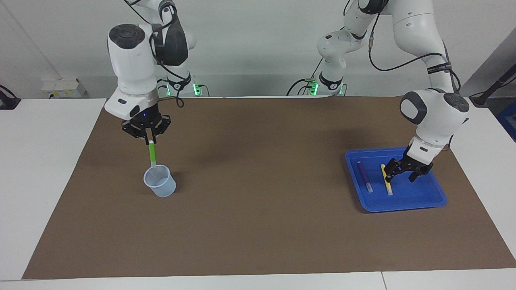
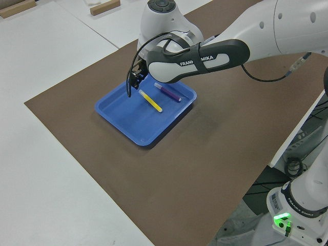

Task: Right arm passes pens to left for tray arrangement
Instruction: 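Grasp the green pen in the cup with the right gripper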

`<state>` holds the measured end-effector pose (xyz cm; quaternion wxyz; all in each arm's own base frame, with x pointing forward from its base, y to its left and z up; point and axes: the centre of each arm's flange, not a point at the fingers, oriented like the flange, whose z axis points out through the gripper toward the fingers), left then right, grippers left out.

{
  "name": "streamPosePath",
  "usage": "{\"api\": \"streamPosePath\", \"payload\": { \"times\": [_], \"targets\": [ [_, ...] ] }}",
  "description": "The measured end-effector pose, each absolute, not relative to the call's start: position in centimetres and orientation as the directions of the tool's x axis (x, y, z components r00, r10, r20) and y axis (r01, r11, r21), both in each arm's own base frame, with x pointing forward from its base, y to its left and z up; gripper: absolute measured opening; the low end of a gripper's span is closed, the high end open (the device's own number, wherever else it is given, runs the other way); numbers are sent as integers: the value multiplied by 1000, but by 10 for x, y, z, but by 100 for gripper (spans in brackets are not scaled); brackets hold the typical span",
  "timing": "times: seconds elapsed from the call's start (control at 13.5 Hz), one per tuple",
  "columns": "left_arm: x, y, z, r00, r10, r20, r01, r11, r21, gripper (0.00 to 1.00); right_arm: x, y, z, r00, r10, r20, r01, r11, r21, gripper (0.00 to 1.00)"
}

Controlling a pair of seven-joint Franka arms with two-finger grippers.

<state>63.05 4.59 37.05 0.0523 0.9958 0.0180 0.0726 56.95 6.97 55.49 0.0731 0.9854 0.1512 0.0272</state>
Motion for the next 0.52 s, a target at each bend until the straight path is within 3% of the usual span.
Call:
{"api": "streamPosePath", "payload": {
  "times": [0.3,0.52],
  "targets": [
    [621,12,386,976,219,-10,216,-957,195,100,551,73,616,961,265,77,263,-964,35,18],
    [610,-1,390,929,341,-146,369,-891,265,100,549,86,628,984,149,96,157,-983,-90,18]
  ]
}}
